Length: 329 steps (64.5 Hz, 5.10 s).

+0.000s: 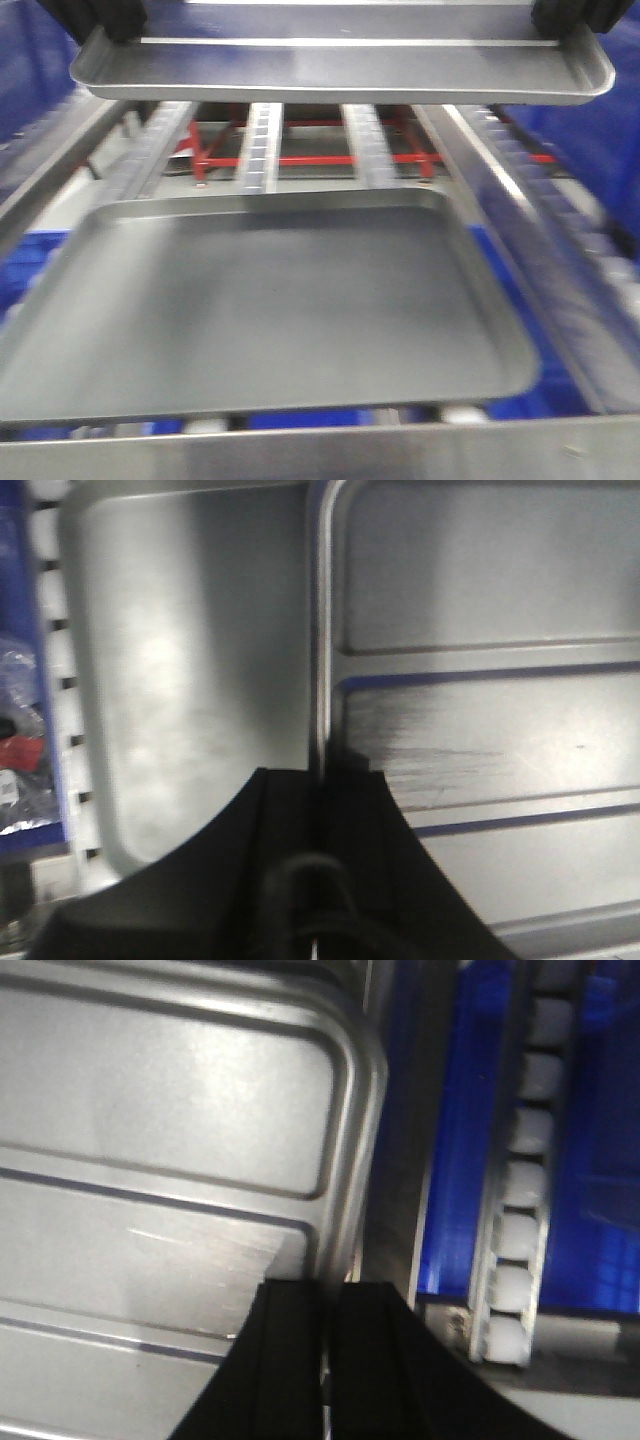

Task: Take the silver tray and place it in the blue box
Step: 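Lift the silver tray up off the grey tray with both grippers, then hold the silver tray in both grippers while the base drives away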

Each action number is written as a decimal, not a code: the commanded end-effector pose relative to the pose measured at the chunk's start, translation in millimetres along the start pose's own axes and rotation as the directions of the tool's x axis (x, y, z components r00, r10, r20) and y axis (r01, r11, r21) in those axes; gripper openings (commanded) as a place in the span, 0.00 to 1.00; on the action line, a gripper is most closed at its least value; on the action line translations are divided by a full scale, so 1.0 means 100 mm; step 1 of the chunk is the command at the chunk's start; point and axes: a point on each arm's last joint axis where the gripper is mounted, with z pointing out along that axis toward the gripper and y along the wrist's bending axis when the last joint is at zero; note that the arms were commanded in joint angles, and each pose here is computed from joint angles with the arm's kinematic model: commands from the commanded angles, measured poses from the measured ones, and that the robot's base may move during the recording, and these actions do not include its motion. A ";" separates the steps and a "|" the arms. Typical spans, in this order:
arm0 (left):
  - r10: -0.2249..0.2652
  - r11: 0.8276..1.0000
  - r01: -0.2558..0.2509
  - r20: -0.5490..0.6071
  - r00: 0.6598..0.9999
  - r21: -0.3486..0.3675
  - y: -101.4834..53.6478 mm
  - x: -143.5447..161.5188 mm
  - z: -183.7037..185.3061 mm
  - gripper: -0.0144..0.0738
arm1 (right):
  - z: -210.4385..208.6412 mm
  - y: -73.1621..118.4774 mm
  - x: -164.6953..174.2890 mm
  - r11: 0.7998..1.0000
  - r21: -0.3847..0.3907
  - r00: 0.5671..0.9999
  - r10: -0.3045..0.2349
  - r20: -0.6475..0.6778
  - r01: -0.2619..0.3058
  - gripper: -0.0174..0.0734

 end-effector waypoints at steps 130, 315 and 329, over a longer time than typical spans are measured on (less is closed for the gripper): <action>0.027 1.000 -0.028 0.084 0.996 0.010 0.01 -0.07 -0.19 0.05 | -0.21 -0.07 -0.07 0.999 0.018 0.996 -0.028 0.088 0.027 0.25; 0.025 1.000 -0.026 0.074 0.997 0.008 0.00 -0.07 -0.15 0.05 | -0.21 -0.08 -0.05 0.999 0.030 0.998 -0.027 0.064 0.025 0.25; 0.025 1.000 -0.026 0.074 0.997 0.008 0.00 -0.07 -0.15 0.05 | -0.21 -0.08 -0.05 0.999 0.031 0.998 -0.028 0.065 0.026 0.25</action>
